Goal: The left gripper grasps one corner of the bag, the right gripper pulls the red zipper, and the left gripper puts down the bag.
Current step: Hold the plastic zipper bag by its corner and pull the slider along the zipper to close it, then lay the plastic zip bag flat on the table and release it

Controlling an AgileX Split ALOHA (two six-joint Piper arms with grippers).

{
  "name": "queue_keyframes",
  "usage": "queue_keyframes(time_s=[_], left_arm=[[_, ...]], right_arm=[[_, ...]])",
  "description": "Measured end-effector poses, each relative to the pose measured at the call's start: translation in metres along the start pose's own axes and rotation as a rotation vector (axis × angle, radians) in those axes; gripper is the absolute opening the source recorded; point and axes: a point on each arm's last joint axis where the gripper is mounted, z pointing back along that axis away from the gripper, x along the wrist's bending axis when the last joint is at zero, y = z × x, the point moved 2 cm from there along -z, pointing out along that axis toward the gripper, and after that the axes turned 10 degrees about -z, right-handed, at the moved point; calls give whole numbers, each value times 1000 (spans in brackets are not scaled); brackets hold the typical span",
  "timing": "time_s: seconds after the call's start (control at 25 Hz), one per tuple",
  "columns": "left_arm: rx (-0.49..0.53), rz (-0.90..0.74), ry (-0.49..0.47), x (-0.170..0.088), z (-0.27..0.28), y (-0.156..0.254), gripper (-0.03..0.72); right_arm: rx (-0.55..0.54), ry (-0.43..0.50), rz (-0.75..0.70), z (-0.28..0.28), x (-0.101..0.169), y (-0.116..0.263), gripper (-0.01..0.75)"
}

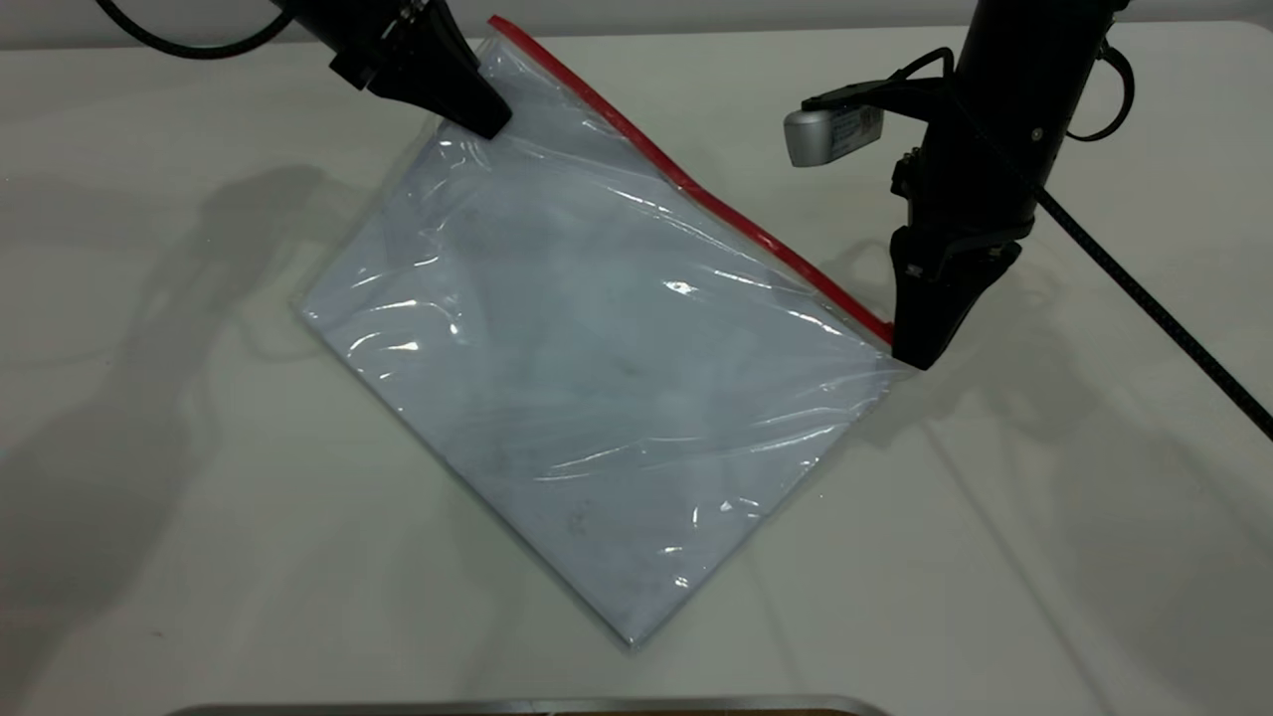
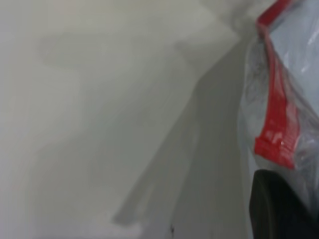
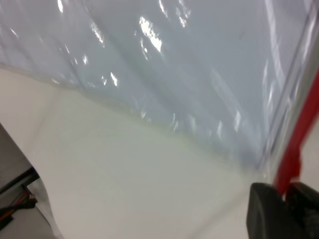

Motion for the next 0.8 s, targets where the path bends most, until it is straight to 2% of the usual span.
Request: queue_keyframes(time_s=[0.12,0.24,0.36,0.48,0.6,0.68,0.8], left_arm=[[18,0,-4,0,2,4,60],[20,7,-6,1,2,4,91],[22,62,-21,2,2,5,183],[35,133,-45,5,3,6,325],[75,192,-81,8,3,11,471],[120,236,-105,10,4,16,539],[202,298,-162,13,13,19,595]], right_arm=[[-21,1,-13,0,-1,-2,185],[-33,4,-19,0,-2,-3,309],[-47,13,-21,1,-3,-5,427],[-75,37,-22,1,-5,-8,514],[-127,76,-20,6,-8,-13,553],[-176,111,-17,14,-10,-18,562],[-255,158,-2,40,-7,-25,563]])
